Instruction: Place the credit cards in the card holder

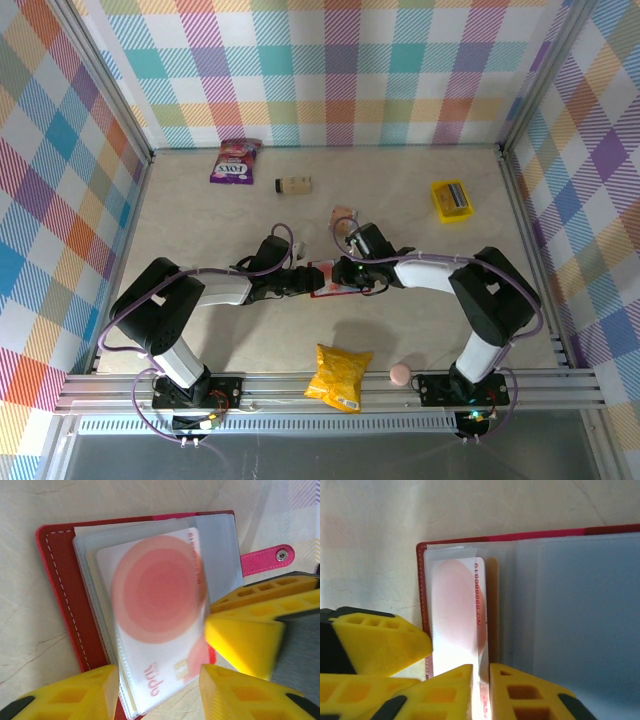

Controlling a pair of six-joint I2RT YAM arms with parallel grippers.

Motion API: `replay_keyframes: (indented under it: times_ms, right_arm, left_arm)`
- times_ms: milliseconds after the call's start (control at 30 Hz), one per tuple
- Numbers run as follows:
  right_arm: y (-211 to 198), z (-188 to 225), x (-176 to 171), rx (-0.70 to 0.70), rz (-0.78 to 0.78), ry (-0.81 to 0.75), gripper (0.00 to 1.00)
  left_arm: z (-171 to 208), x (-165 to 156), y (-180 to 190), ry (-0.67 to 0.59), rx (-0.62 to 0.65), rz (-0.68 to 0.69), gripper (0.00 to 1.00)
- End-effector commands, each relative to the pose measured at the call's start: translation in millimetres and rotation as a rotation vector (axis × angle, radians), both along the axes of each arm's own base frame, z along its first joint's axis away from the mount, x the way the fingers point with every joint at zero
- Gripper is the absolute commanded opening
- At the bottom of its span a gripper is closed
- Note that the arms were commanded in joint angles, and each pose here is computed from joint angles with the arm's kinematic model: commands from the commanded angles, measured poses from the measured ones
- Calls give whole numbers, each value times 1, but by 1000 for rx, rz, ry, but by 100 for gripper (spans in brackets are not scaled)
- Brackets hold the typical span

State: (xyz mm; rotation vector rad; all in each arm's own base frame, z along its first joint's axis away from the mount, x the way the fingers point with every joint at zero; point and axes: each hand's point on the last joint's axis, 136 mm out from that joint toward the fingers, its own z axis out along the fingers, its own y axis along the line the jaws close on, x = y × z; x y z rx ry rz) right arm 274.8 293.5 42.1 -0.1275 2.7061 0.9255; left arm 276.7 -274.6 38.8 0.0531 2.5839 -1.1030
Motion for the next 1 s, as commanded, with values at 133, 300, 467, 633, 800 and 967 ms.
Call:
replay_keyframes:
  times_ms: [133, 300, 467, 633, 800, 967]
  right_arm:
    - [-23, 21, -5, -29, -41, -55, 26]
    - [-24, 19, -4, -74, -14, -59, 25]
    - [-20, 13, 0, -201, 23, -71, 22]
    - [-14, 7, 8, -236, 42, -55, 23]
    - [-3, 2, 13, -225, 58, -32, 26]
    - [4, -1, 17, -213, 62, -16, 30]
  left_arm:
    - [7, -1, 10, -34, 15, 13, 46]
    - [9, -3, 12, -35, 22, 17, 46]
    - [7, -2, 26, -46, 86, 61, 39]
    - [2, -3, 31, -34, 113, 71, 35]
    - [0, -4, 26, -27, 88, 56, 35]
    - [-2, -5, 24, -18, 81, 50, 35]
